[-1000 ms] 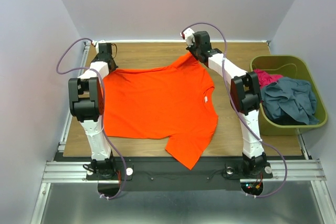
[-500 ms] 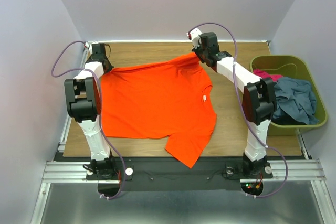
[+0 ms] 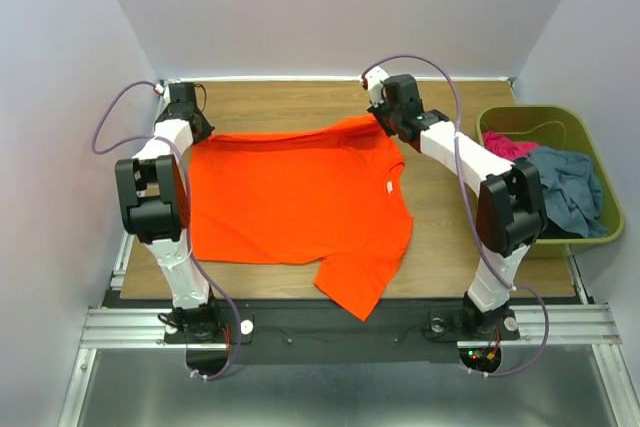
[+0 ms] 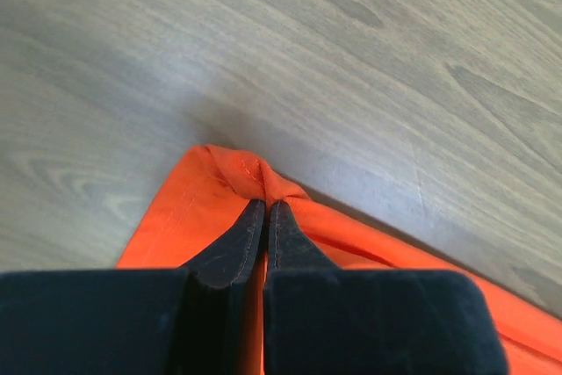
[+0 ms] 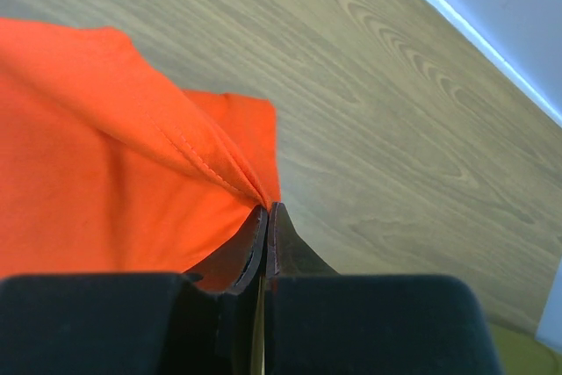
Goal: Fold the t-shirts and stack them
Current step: Fold the tshirt
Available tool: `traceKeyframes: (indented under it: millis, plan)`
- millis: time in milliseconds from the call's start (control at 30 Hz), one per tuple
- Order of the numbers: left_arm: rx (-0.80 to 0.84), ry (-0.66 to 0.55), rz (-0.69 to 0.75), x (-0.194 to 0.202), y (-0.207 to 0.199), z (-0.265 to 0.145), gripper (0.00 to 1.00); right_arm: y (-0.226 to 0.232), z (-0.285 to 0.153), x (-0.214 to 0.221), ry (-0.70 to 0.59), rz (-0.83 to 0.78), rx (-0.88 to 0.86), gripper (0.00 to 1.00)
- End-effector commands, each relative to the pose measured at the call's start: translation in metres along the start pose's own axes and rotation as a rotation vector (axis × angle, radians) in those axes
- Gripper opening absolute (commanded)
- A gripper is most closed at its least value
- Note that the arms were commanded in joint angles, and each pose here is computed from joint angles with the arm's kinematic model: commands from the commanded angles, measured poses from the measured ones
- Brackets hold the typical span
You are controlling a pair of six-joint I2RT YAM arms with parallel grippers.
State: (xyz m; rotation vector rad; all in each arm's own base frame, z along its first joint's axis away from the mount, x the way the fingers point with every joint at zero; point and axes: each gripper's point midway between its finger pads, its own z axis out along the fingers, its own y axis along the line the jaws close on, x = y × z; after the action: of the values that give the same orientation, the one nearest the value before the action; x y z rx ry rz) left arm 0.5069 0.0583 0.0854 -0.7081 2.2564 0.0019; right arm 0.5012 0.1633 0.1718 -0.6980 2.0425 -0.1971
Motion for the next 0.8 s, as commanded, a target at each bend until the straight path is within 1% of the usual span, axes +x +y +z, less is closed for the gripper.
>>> traceKeyframes:
  millis: [0, 300, 500, 633, 767]
  plan:
    - [0.014, -0.076, -0.051, -0.026, 0.001, -0.037, 0.0, 0.003, -0.027, -0.011, -0.016, 0.044, -0.003, 0.01]
    - [-0.008, -0.034, -0.07, -0.005, 0.019, -0.039, 0.0, 0.039, -0.046, 0.025, 0.069, 0.119, -0.105, 0.01]
    - [-0.033, -0.006, -0.075, 0.013, 0.036, -0.033, 0.0, 0.064, -0.053, 0.048, 0.135, 0.215, -0.181, 0.01]
    - [-0.041, 0.024, -0.068, 0.027, 0.041, -0.025, 0.0, 0.081, -0.054, 0.061, 0.178, 0.27, -0.241, 0.01]
    - [-0.032, 0.04, -0.062, 0.033, 0.04, -0.021, 0.0, 0.088, -0.054, 0.065, 0.216, 0.31, -0.252, 0.01]
